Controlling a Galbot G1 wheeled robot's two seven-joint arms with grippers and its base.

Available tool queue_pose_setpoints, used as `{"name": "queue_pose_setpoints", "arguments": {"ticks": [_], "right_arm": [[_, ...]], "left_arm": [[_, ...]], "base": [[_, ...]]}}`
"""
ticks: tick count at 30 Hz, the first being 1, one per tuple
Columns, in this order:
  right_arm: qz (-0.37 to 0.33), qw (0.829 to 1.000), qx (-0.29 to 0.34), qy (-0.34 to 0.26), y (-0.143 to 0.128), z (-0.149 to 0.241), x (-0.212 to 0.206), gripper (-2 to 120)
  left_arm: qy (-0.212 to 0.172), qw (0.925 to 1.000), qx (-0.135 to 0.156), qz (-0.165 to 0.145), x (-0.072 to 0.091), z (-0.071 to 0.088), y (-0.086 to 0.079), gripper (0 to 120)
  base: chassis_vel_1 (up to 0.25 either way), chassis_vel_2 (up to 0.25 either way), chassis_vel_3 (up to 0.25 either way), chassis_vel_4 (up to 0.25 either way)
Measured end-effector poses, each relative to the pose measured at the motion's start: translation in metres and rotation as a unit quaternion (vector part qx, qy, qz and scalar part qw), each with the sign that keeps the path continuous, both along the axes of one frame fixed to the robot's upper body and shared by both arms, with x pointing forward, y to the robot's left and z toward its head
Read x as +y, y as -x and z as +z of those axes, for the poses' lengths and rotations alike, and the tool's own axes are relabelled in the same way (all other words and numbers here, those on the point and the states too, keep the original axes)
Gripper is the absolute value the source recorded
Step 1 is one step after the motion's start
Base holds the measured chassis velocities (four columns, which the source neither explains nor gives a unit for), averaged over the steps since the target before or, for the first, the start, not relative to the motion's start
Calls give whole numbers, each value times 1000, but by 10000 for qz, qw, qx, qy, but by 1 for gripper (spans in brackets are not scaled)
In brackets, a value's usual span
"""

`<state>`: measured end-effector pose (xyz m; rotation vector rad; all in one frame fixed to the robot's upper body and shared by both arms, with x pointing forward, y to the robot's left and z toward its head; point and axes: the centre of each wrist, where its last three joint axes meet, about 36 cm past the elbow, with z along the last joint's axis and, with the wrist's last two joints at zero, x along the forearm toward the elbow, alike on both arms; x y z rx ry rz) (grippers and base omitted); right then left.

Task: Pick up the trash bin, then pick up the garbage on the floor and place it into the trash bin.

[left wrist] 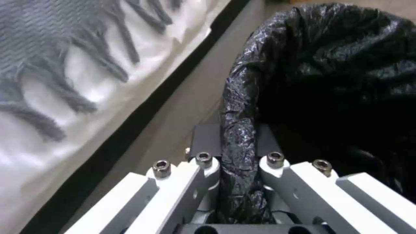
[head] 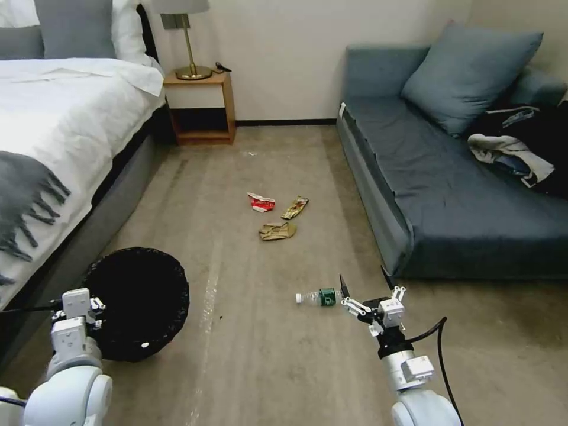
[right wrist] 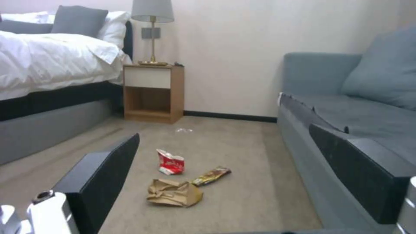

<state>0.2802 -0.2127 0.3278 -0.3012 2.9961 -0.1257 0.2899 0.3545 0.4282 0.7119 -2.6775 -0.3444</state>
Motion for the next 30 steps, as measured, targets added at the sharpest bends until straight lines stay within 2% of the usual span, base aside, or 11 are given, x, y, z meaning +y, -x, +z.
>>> {"name": "queue_pose_setpoints", "arguments": {"ticks": [14, 30], "right_arm": [[103, 9999, 35, 48, -2, -3, 0, 100], [24, 10000, 38, 89, -3, -3, 1, 100]], "left_arm": [[34, 10000, -8, -24, 3, 0, -3, 7], [53, 10000, -19, -52, 2, -1, -3, 7]], "base": [[-48, 48, 46, -50], [-145, 135, 141, -144]]}}
